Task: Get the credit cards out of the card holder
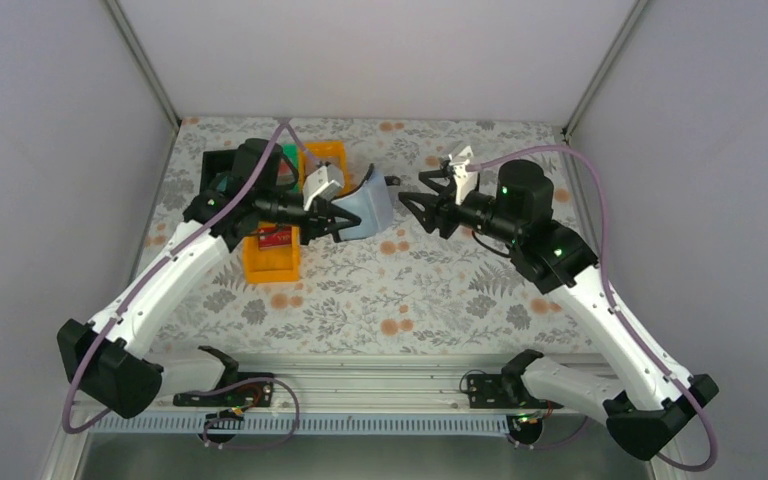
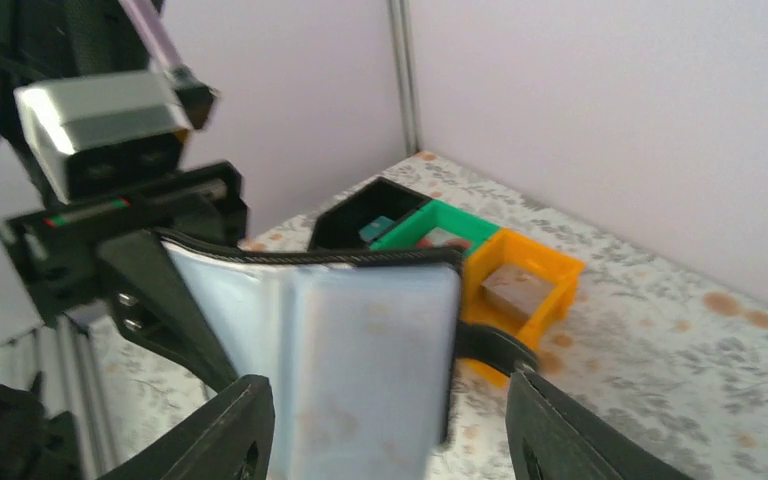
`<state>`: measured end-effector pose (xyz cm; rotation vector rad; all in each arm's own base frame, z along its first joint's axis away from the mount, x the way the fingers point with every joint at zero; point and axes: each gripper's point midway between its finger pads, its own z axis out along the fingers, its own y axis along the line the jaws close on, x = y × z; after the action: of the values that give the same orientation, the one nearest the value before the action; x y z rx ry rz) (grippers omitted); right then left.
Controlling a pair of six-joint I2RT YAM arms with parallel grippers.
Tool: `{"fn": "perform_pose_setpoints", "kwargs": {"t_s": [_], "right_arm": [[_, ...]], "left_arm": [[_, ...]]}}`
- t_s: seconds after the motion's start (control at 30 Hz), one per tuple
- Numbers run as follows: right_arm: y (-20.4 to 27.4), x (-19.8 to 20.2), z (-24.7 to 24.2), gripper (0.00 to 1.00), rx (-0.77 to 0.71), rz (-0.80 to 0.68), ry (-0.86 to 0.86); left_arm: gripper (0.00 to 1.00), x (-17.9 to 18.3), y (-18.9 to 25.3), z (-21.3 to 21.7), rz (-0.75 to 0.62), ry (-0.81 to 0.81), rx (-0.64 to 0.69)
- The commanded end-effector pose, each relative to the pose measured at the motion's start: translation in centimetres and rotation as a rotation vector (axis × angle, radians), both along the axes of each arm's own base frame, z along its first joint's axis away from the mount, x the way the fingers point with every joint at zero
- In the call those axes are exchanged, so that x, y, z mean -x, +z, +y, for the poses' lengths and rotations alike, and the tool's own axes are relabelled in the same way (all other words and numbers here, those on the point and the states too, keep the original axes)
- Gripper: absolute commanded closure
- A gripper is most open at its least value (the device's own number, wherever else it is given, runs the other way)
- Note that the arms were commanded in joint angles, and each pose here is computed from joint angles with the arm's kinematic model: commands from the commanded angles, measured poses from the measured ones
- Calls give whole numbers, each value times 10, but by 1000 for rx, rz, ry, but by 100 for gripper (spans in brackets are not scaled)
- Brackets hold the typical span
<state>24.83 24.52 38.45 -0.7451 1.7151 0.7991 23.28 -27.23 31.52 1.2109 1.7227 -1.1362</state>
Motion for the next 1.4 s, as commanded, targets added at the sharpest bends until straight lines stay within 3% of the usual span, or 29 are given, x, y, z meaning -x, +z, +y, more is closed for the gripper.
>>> {"fn": "perform_pose_setpoints", "kwargs": {"t_s": [0.0, 0.17, 0.3, 0.47, 0.6, 1.0, 1.37], "right_arm": [[-4, 1, -18, 41, 102, -103, -43], [-11, 8, -15, 37, 108, -146, 4], [-4, 48, 8, 37, 44, -170, 268], [-10, 79, 24, 35, -45, -145, 485], [-22, 79, 22, 34, -32, -153, 482], [-40, 57, 21, 28, 6, -164, 381], [-34, 82, 33, 42, -71, -103, 554]], "left_arm": [[98, 12, 10, 5, -194, -67, -13], [97, 29, 8, 10, -343, -171, -34], [98, 10, 3, 19, -467, -108, -148], [98, 13, 18, 16, -442, -97, -101], [98, 18, 22, 13, -404, -106, -66], [97, 17, 28, 16, -459, -95, -78], [98, 4, 33, 13, -347, 6, -25]]}}
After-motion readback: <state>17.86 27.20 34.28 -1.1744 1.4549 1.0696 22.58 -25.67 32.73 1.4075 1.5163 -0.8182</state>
